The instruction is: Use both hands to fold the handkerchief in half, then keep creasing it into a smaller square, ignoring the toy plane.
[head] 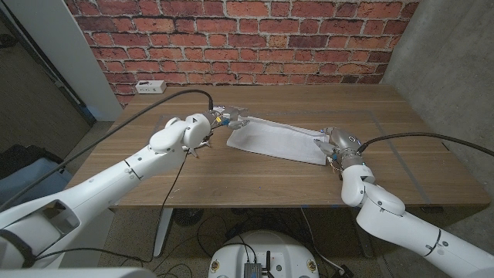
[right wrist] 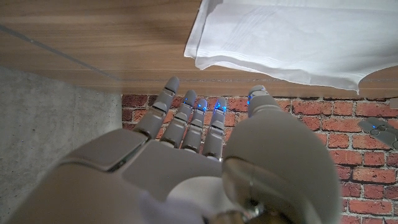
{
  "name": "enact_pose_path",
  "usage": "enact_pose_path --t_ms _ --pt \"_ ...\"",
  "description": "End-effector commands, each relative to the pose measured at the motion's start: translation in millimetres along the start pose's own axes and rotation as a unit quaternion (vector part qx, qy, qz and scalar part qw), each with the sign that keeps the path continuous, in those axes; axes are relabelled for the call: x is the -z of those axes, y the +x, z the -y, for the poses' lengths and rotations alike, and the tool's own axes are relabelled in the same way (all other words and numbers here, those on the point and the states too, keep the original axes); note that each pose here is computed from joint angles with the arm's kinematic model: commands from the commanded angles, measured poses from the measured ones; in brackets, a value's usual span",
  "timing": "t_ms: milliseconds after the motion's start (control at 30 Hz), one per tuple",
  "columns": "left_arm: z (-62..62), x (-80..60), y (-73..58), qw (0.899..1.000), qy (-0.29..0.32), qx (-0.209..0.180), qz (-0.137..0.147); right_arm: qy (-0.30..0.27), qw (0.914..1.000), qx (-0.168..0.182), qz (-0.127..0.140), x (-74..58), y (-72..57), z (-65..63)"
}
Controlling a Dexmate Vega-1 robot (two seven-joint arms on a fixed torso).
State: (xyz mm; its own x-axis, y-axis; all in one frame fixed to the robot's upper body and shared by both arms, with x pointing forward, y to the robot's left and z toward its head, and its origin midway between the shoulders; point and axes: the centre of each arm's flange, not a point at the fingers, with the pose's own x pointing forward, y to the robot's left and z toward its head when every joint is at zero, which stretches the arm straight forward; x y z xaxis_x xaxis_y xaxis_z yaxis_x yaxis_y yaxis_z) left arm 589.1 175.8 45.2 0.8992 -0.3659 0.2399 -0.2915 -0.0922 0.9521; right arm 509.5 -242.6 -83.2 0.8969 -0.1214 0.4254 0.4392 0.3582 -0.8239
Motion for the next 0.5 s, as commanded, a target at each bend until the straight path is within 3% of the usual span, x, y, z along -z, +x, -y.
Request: enact_pose_path --t_ms 33,500 --pt "8.9 4.9 -5.1 0.998 -0.042 0.032 0.018 0.015 0.9994 -0.031 0.005 -1.1 -15.0 -3.5" --pt "16.7 6.7 -10.5 0.996 -0.063 0.046 0.035 0.006 0.9972 -0.074 0.000 -4.5 -23.2 -10.7"
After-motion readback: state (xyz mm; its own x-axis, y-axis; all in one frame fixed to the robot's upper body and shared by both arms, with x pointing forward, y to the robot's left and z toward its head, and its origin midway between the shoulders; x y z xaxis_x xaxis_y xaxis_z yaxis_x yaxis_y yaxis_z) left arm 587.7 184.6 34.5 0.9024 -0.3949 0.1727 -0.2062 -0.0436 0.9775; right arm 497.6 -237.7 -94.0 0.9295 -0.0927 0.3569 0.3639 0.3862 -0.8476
